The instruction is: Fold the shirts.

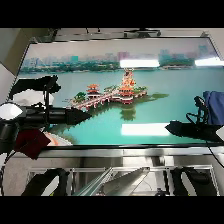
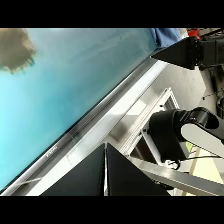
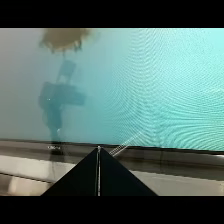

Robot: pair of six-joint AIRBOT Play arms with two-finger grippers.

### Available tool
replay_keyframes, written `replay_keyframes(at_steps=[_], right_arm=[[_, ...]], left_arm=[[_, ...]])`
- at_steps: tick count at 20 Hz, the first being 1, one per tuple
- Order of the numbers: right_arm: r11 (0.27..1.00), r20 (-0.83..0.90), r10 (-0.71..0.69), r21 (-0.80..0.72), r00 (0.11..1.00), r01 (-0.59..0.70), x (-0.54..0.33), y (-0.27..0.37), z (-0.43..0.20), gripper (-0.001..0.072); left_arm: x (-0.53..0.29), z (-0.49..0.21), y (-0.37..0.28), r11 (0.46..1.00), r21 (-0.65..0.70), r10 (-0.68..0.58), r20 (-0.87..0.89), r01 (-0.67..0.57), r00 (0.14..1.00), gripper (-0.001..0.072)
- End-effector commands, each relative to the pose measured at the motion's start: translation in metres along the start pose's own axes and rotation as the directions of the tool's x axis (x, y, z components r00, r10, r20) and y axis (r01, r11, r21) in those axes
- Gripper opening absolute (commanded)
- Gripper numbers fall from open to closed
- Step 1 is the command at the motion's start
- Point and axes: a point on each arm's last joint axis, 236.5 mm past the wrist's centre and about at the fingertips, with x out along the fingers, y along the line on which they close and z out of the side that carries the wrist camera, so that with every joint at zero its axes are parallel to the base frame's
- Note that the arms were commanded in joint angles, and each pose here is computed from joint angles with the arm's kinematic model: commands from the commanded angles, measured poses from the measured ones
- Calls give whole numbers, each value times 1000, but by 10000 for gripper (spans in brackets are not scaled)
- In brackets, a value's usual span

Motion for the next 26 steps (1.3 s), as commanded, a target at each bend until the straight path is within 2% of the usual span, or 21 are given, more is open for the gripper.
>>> replay_keyframes(at_steps=[1,11,17,19,21,22,23,24,25,26], right_arm=[[1000,0,0,-1,1000,0,0,0,0,21],[1000,0,0,-1,1000,0,0,0,0,21],[1000,83,1,0,997,-1,-1,0,20,21],[1000,84,-1,0,997,1,-1,0,20,22],[1000,77,-1,3,997,1,1,-1,19,22],[1000,72,-3,6,997,3,2,-2,19,22],[1000,69,-4,8,998,4,3,-2,19,25],[1000,66,-5,10,998,4,3,-3,19,29],[1000,69,-4,10,998,4,3,-3,20,30],[1000,78,-5,10,997,4,3,-3,22,66]], left_arm=[[0,0,0,1000,1,0,0,0,1000,11],[0,0,0,1000,1,0,0,0,1000,11],[-1,17,9,999,-1,37,72,-37,997,11],[-3,31,16,998,-3,68,130,-68,989,10],[-29,65,42,983,-11,181,234,-184,955,10],[-58,92,67,962,-44,271,310,-271,911,12],[-90,114,94,931,-77,359,366,-357,858,154],[-130,134,127,882,-126,463,411,-454,785,487],[-170,144,166,818,-178,567,417,-548,711,720],[-200,149,202,764,-221,639,396,-607,660,710]])
